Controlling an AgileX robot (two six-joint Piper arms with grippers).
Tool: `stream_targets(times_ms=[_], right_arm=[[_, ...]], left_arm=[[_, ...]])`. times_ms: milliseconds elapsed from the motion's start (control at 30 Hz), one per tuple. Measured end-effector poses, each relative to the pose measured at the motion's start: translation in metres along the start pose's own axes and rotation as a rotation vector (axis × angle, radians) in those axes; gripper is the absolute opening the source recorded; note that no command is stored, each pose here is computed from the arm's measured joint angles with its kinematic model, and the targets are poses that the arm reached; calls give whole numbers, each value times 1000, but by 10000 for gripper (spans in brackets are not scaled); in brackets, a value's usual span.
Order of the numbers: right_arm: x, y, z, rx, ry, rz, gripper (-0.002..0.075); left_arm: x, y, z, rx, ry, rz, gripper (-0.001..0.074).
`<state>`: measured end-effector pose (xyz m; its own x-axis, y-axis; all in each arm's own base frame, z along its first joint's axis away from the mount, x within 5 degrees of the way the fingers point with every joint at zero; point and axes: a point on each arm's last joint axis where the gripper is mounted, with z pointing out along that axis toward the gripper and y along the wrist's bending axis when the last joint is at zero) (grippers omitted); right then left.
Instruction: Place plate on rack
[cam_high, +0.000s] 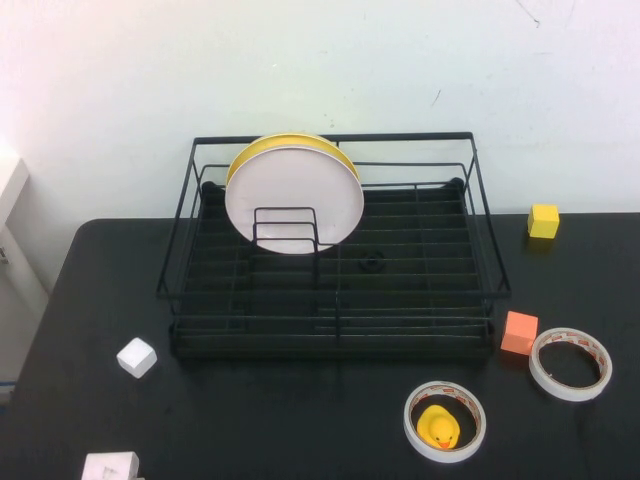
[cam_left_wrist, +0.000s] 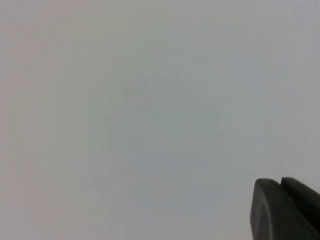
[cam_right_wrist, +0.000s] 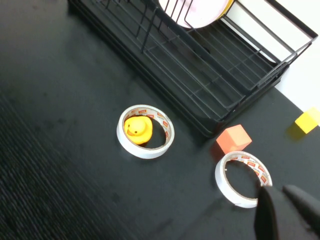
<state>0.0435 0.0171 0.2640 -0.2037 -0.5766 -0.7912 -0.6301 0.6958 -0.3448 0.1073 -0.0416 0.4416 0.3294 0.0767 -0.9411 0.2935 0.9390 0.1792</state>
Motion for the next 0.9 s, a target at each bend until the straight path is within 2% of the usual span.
stream_targets(times_ms=[133, 333, 600, 900], right_arm=[[0, 0, 0, 0, 2, 0, -2], [0, 0, 0, 0, 2, 0, -2], [0, 0, 0, -3, 1, 3, -2], [0, 0, 0, -3, 1, 3, -2]], left_arm=[[22, -1, -28, -25, 17, -29, 0], [82, -4, -61, -92, 127, -179, 0], [164, -22, -79, -79, 340, -351, 0], [163, -36, -79, 68, 328, -398, 0]])
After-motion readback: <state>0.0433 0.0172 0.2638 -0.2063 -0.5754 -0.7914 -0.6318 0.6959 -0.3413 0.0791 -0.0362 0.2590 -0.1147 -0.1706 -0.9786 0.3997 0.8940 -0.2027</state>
